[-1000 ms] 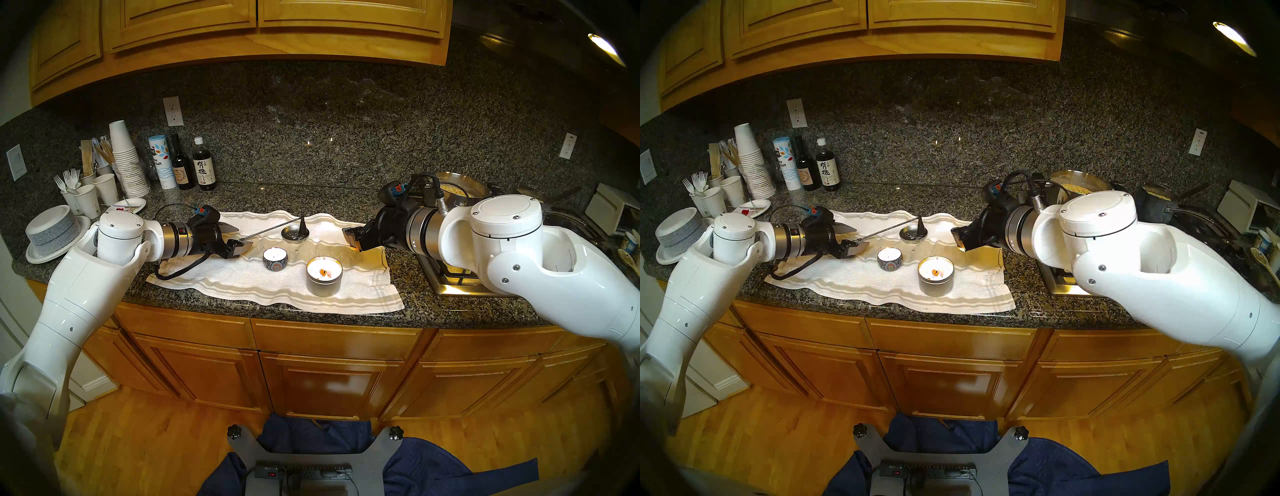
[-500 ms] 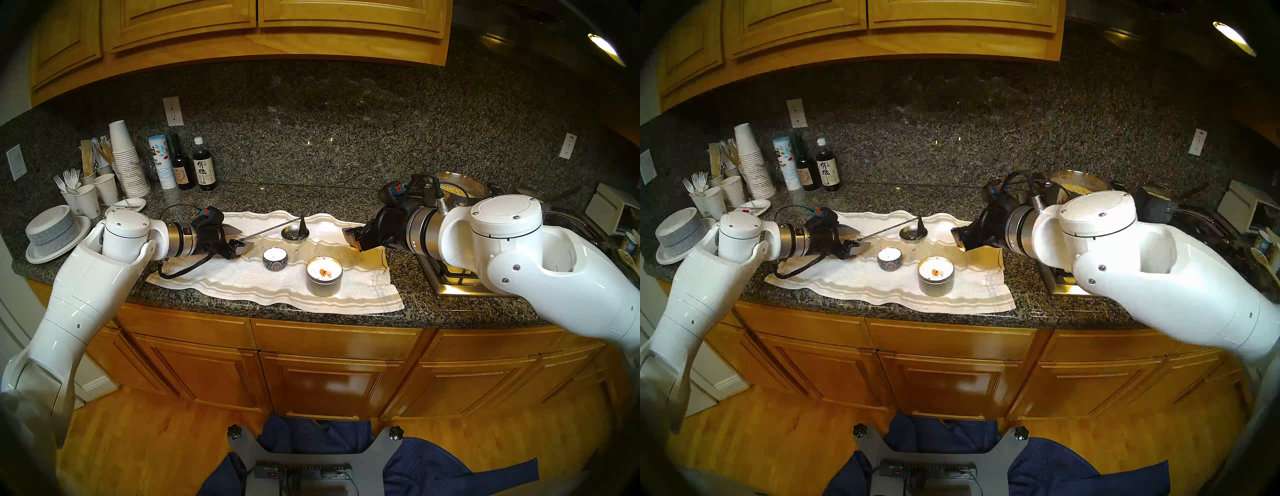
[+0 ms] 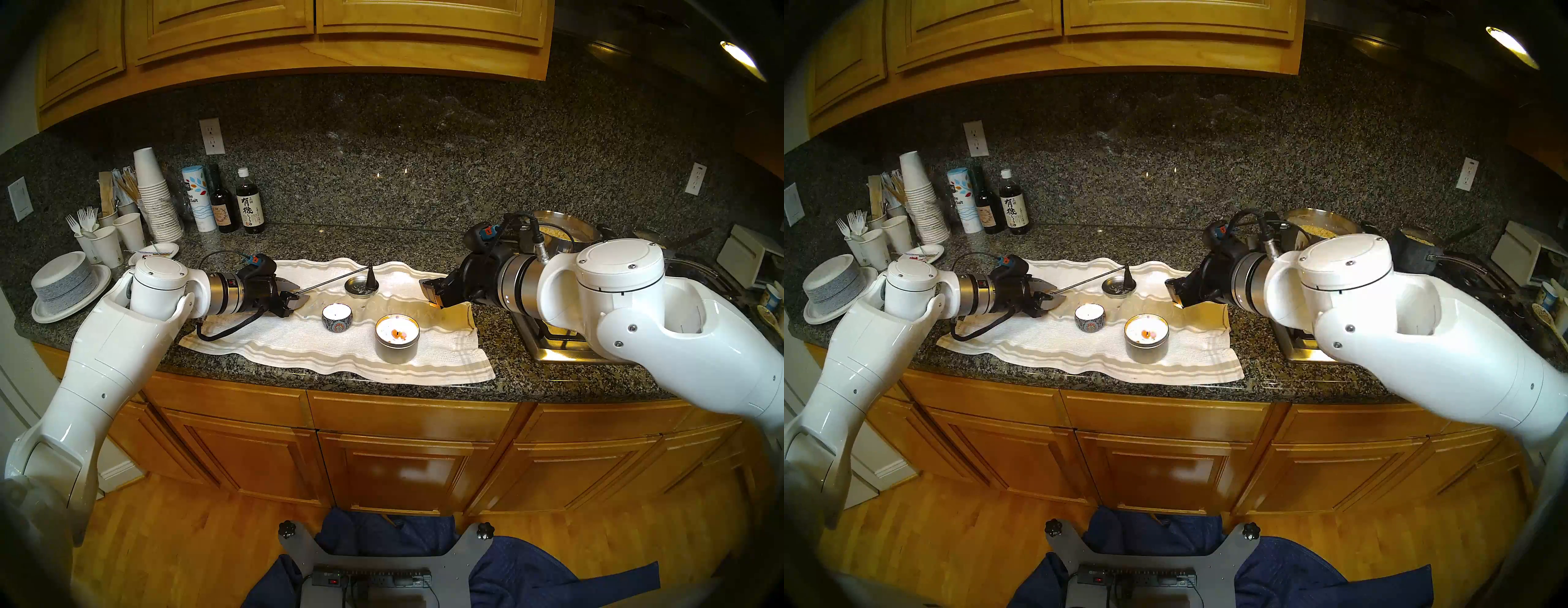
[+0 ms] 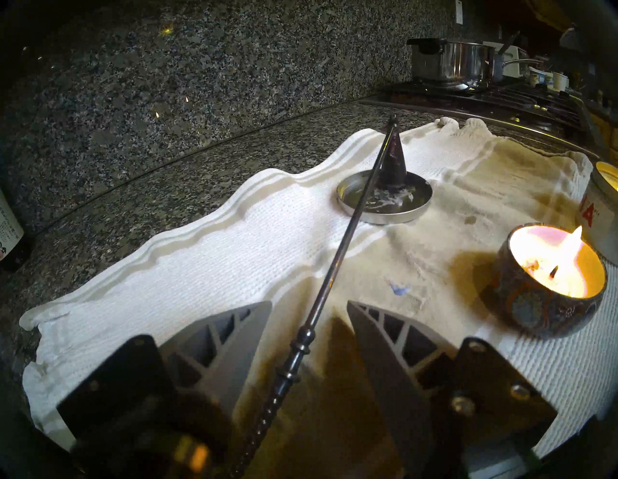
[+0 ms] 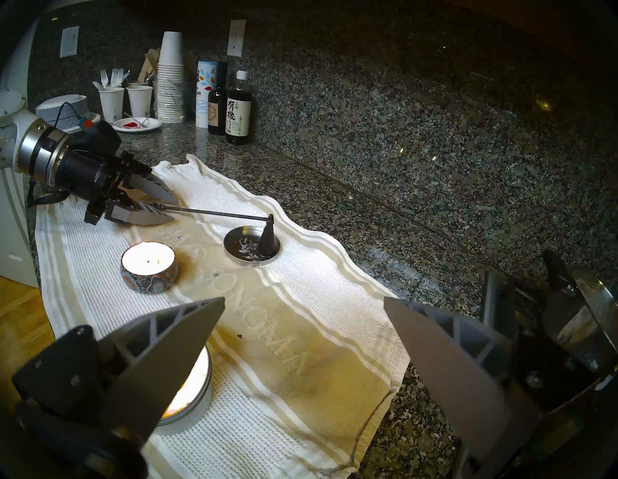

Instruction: Put out candle flame

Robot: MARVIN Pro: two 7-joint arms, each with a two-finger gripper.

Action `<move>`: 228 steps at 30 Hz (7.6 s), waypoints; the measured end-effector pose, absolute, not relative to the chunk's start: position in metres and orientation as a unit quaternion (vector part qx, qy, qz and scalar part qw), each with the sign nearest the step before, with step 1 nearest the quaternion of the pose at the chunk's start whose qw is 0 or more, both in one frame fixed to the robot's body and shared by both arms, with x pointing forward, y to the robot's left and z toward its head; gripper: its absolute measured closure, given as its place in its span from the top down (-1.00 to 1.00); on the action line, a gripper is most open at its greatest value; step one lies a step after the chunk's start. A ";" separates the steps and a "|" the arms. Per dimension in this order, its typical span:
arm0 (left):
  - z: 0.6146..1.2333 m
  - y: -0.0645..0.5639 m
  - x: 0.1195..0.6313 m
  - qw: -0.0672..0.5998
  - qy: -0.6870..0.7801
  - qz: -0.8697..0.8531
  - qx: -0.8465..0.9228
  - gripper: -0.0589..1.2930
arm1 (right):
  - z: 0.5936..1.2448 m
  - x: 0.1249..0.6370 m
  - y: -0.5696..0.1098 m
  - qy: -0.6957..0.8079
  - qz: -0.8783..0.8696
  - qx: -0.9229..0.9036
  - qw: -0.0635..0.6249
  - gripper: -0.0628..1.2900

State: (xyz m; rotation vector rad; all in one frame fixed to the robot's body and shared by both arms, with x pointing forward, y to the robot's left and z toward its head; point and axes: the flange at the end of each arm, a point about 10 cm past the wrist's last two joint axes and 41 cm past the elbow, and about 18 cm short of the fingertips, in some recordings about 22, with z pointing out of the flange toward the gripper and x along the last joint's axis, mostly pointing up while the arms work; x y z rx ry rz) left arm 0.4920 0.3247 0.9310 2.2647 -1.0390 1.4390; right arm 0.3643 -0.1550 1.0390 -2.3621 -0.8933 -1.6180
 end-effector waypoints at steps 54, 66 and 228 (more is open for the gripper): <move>0.945 0.319 0.485 0.114 -0.382 0.505 0.766 -0.94 | 1.039 0.364 -0.155 -0.297 -0.538 -0.786 0.071 0.92; 0.956 0.317 0.482 0.097 -0.386 0.528 0.750 -0.94 | 1.039 0.364 -0.155 -0.297 -0.538 -0.786 0.071 0.92; 0.927 0.356 0.490 0.040 -0.434 0.515 0.738 -0.22 | 1.039 0.364 -0.155 -0.297 -0.538 -0.786 0.071 0.92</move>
